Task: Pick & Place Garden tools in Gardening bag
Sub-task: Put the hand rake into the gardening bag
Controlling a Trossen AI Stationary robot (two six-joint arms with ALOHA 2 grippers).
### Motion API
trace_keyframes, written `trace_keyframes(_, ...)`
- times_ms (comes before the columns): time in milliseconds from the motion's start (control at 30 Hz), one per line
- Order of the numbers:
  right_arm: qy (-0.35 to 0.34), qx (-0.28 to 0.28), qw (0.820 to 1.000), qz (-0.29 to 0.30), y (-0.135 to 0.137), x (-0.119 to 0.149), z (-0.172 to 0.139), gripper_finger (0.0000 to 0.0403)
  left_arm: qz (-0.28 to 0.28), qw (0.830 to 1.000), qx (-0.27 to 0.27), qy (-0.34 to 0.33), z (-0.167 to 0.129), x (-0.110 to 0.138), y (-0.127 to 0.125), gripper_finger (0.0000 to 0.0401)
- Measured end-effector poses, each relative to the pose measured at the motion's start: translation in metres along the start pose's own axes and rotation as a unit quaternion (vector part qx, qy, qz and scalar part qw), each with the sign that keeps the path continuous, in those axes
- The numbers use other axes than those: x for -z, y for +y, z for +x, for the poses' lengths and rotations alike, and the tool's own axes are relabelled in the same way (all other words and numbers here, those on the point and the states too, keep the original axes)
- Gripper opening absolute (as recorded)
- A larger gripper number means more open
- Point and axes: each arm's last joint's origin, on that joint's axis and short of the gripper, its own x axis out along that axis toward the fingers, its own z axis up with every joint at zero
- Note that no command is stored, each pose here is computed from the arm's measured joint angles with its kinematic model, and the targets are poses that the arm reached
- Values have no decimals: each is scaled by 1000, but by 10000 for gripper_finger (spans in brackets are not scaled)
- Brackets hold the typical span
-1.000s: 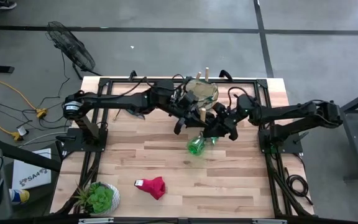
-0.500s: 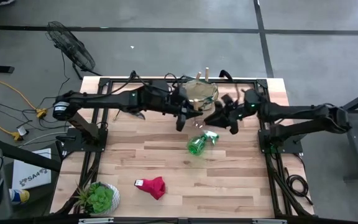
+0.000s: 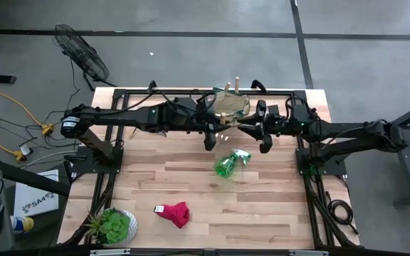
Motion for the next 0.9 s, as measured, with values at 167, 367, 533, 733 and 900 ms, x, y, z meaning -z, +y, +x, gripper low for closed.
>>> trace_keyframes(167,-15,16,1000,-8,5,1,3,152,8,999,-36,14,0,4,3,61)
trace_keyframes(367,-36,90,995,-36,19,0,7,216,21,997,-75,16,0,5,5,61)
trace_keyframes(533,-55,158,985,-31,33,-7,20,226,48,992,-112,11,-1,5,7,61)
trace_keyframes(733,-73,209,975,-18,41,-9,48,216,92,982,-162,10,-1,4,10,61)
trace_keyframes(900,-76,231,970,-24,43,-11,70,209,119,972,-200,12,-2,4,12,61)
